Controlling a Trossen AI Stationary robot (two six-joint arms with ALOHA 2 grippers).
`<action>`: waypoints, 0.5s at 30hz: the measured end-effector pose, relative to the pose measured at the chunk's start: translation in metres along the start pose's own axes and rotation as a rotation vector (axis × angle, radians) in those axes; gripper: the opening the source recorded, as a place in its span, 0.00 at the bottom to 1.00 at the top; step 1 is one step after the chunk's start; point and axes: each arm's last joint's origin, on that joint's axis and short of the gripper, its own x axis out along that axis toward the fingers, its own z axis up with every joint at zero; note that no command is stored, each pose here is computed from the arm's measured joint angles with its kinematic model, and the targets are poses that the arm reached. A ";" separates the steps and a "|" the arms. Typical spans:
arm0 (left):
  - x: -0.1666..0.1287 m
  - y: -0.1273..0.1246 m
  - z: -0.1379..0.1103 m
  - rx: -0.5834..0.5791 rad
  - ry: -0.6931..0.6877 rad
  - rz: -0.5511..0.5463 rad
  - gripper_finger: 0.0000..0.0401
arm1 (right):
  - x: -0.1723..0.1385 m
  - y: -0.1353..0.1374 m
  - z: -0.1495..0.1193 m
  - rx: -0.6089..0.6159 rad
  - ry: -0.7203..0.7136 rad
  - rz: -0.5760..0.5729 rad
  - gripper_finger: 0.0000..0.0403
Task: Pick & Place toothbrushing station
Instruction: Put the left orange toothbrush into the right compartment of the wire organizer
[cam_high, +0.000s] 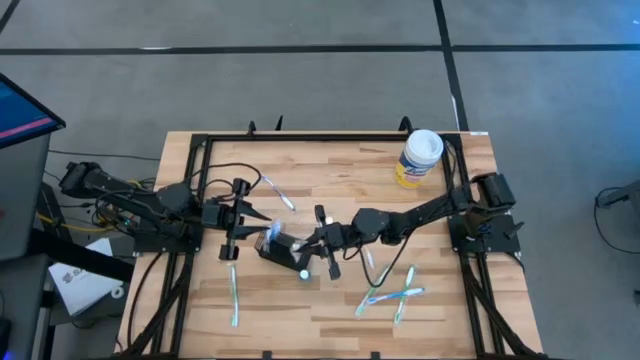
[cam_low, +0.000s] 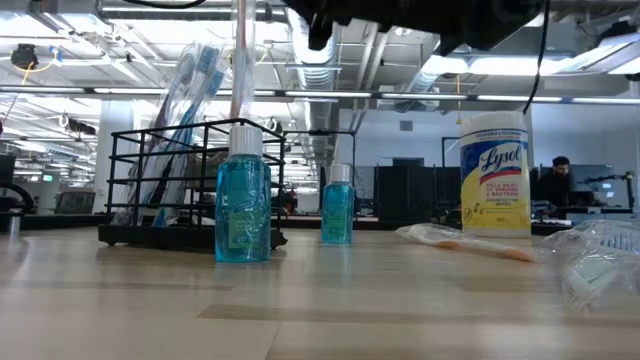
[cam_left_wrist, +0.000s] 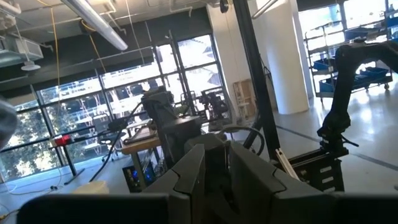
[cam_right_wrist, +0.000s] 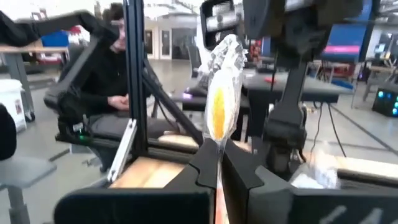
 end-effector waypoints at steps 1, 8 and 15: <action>0.000 0.000 0.000 0.000 0.002 -0.001 0.17 | 0.001 0.000 0.000 -0.001 -0.016 -0.001 0.00; 0.000 0.000 -0.002 0.002 0.018 -0.005 0.17 | 0.003 -0.001 -0.012 0.000 0.000 -0.002 0.00; 0.000 -0.001 -0.002 0.002 0.022 -0.006 0.17 | 0.003 -0.001 -0.013 -0.004 0.013 -0.003 0.00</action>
